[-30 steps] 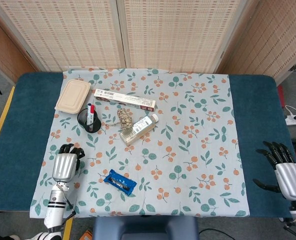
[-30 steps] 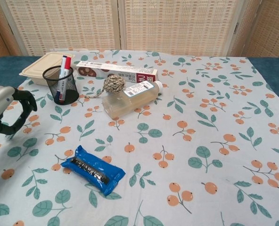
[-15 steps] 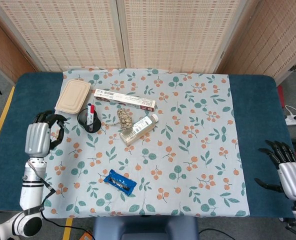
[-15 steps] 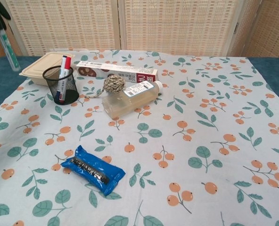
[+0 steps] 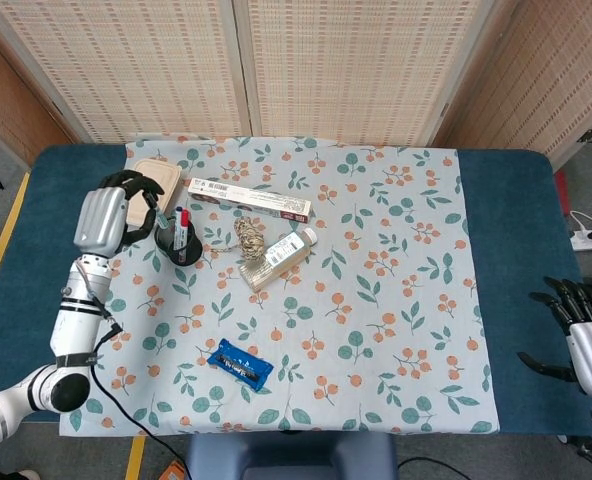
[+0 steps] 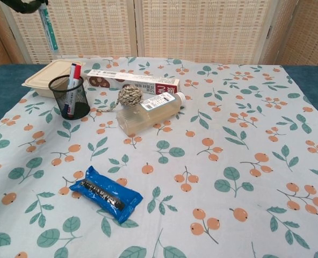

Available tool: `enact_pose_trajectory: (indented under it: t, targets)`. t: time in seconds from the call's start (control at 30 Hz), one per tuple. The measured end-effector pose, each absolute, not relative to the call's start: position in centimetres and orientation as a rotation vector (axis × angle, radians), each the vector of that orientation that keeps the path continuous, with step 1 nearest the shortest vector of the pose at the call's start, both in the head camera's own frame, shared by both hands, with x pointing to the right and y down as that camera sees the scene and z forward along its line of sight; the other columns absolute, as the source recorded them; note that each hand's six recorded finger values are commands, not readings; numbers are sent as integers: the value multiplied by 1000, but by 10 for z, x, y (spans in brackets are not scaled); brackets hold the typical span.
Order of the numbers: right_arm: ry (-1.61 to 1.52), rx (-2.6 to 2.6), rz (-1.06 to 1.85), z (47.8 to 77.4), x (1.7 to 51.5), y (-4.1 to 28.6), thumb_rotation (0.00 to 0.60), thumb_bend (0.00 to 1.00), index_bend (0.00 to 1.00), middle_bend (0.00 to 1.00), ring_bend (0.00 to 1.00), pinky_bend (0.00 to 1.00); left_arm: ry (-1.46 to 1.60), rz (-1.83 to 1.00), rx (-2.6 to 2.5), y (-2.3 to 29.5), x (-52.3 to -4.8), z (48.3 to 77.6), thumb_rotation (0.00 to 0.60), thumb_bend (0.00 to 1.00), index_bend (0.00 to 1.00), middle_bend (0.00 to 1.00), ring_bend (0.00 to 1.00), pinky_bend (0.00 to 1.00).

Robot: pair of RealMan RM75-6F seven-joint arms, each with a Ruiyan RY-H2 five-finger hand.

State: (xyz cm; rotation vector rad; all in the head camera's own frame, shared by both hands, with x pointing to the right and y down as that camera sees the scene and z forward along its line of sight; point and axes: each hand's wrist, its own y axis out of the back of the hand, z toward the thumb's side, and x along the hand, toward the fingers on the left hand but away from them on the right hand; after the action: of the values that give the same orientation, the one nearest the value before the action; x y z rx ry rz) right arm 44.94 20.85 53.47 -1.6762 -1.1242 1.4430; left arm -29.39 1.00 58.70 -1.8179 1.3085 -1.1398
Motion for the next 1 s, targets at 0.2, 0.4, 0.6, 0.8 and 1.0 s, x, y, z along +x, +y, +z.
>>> enact_pose_trajectory:
  t: [0.2, 0.4, 0.6, 0.8, 1.0]
  targets:
    - [-1125, -1669, 1459, 537, 452, 207, 600, 0, 235, 83, 47, 0, 1289, -1179, -1837, 10, -292, 617, 600, 419, 444, 555, 216, 207]
    - [-1126, -1658, 1469, 538, 453, 207, 600, 0, 234, 83, 47, 0, 1272, -1219, -1844, 10, -294, 643, 600, 420, 444, 554, 214, 206]
    - [-1121, -1655, 1480, 540, 453, 207, 600, 0, 233, 83, 47, 0, 1249, -1267, -1853, 12, -302, 665, 600, 420, 443, 549, 210, 205]
    - [-1118, -1660, 1479, 540, 452, 207, 600, 0, 232, 83, 47, 0, 1171, -1321, -1886, 18, -305, 675, 600, 420, 153, 181, 32, 154]
    - [-1123, -1662, 1467, 538, 450, 207, 600, 0, 231, 83, 47, 0, 1154, -1325, -1907, 19, -300, 670, 600, 418, 0, 0, 0, 113]
